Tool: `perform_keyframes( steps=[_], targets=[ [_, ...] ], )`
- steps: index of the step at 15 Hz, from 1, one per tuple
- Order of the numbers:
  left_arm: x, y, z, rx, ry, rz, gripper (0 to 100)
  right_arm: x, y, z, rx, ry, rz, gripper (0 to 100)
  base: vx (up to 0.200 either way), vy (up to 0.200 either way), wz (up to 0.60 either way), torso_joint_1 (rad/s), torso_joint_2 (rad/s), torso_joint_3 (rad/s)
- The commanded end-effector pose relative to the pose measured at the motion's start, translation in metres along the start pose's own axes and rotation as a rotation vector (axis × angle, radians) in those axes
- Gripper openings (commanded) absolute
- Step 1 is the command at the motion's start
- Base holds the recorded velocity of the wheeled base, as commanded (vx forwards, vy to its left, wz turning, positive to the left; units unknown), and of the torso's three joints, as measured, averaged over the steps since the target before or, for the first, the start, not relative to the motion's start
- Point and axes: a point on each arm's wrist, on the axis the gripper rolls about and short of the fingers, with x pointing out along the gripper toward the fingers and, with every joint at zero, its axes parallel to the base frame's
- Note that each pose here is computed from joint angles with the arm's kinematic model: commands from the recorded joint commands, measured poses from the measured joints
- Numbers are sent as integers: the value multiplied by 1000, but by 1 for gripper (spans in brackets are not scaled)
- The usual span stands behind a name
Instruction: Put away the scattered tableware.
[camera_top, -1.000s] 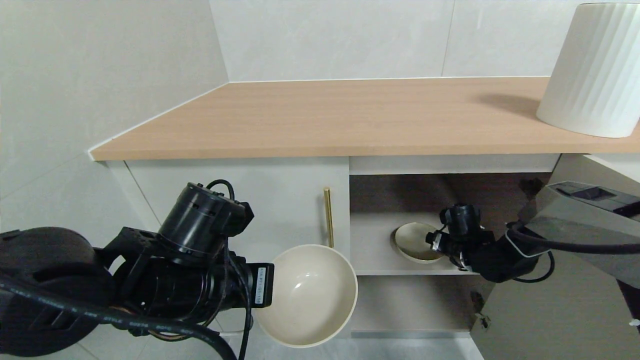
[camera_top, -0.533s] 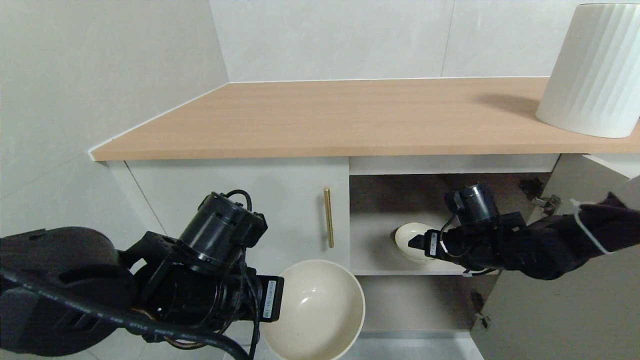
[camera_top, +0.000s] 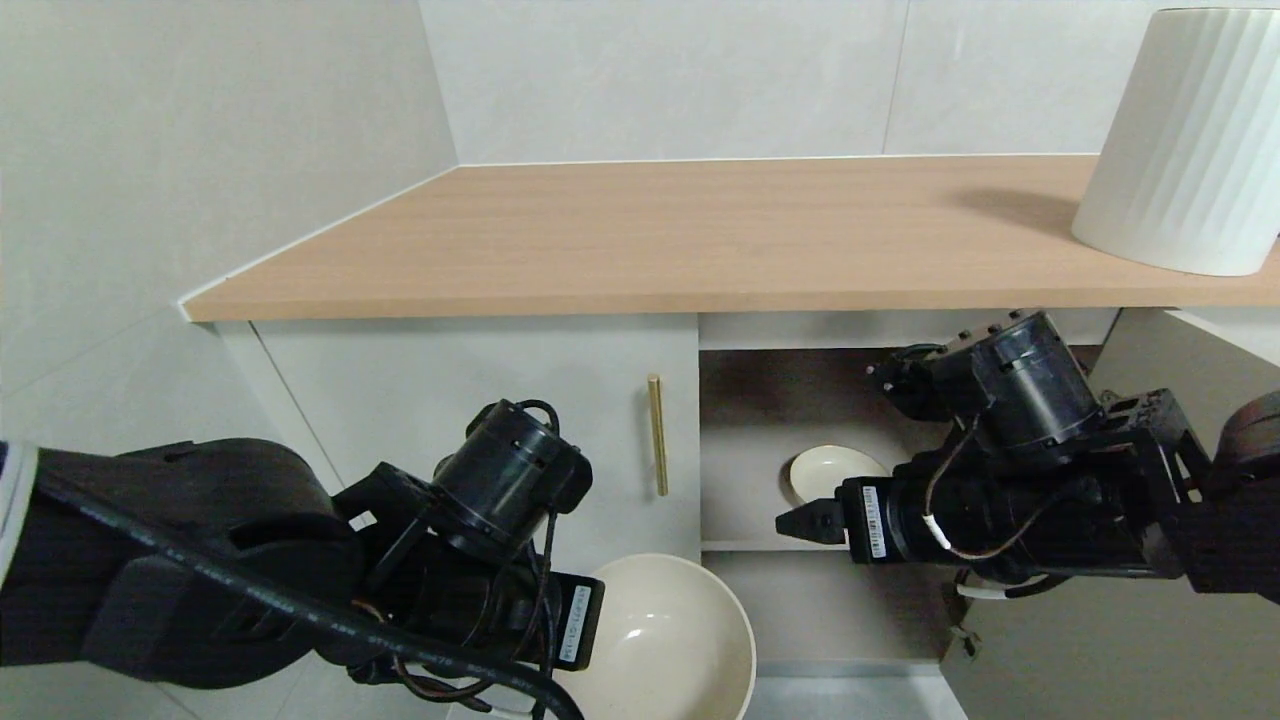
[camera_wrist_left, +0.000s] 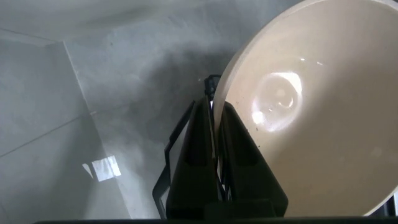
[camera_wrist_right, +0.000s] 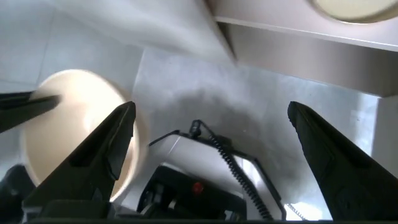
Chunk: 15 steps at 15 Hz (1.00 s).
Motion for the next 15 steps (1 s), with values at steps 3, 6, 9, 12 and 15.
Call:
perform_keyframes(
  steps=[3, 6, 9, 12, 15],
  targets=[
    [1, -5, -2, 14, 3, -7, 0, 8, 20, -25, -75, 78, 35, 100, 0, 0, 0, 0, 0, 0],
    [-1, -7, -3, 20, -18, 16, 0, 25, 21, -35, -101, 131, 10, 100, 0, 0, 0, 0, 0, 0],
    [0, -11, -5, 36, -19, 28, 0, 33, 28, -44, -127, 165, 12, 100, 0, 0, 0, 0, 0, 0],
    [-3, -13, -6, 42, -27, 18, 0, 43, 32, -48, -136, 176, 3, 100, 0, 0, 0, 0, 0, 0],
    [-4, -14, -7, 45, -29, 14, 0, 50, 32, -48, -131, 160, -16, 100, 0, 0, 0, 0, 0, 0]
  ],
)
